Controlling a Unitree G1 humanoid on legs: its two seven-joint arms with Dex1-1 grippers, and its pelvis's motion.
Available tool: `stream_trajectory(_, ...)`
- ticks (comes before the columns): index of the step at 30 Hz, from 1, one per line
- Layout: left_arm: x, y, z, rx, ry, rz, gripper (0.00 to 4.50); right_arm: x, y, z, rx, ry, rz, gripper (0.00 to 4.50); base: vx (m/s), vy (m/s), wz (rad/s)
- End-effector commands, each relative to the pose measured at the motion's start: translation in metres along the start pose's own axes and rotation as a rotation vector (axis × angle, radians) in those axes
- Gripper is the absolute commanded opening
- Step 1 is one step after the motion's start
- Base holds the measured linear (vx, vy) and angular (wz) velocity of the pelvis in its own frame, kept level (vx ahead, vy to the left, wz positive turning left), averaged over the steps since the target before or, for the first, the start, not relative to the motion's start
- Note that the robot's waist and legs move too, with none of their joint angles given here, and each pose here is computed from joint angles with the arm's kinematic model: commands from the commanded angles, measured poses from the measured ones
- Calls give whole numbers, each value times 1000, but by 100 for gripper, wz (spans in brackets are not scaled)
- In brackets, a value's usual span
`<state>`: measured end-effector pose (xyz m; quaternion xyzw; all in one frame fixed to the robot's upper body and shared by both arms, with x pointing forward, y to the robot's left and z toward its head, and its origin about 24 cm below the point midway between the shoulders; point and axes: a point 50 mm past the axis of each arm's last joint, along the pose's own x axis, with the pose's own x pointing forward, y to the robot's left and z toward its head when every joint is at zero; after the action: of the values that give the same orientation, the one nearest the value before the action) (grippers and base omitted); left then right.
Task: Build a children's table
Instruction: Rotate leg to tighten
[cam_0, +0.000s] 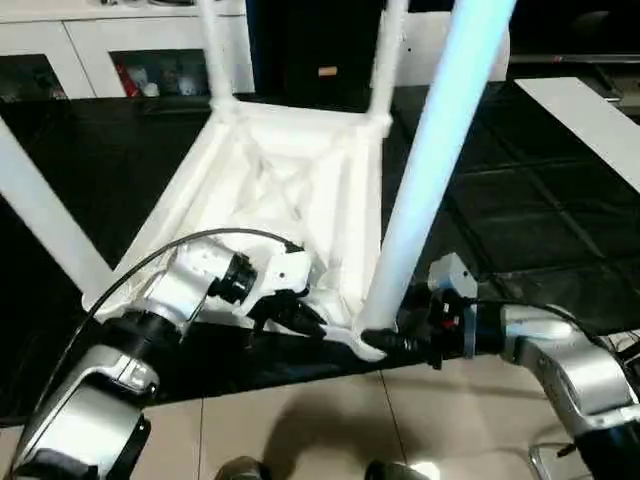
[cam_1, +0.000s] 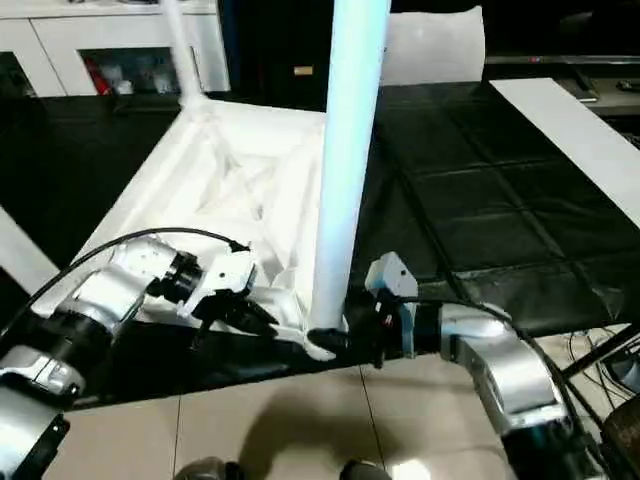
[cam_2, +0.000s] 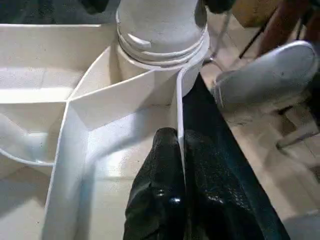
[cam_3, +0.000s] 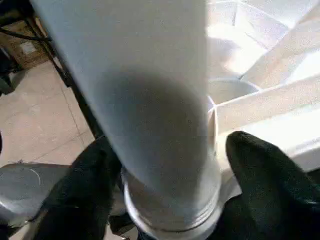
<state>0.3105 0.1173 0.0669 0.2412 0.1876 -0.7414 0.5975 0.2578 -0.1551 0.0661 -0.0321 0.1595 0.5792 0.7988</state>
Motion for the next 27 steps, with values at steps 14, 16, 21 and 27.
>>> stream_trajectory(14, 5, 0, 4, 50, 45, -107, 0, -5, -3, 7, 22, 18, 172, 218, 0, 0, 0)
stream_trajectory(16, 5, 1, 3, 40, 37, -99, 0, -4, -1, 6, 33, 12, 185, 208, 0, 0, 0)
stream_trajectory(21, 6, 4, 5, 0, -10, -25, 0, 2, 5, 7, 74, -15, 145, 204, 0, 0, 0)
stream_trajectory(27, 17, 10, 10, -102, -79, 117, 0, 25, 2, 3, 128, -32, -87, 202, 0, 0, 0)
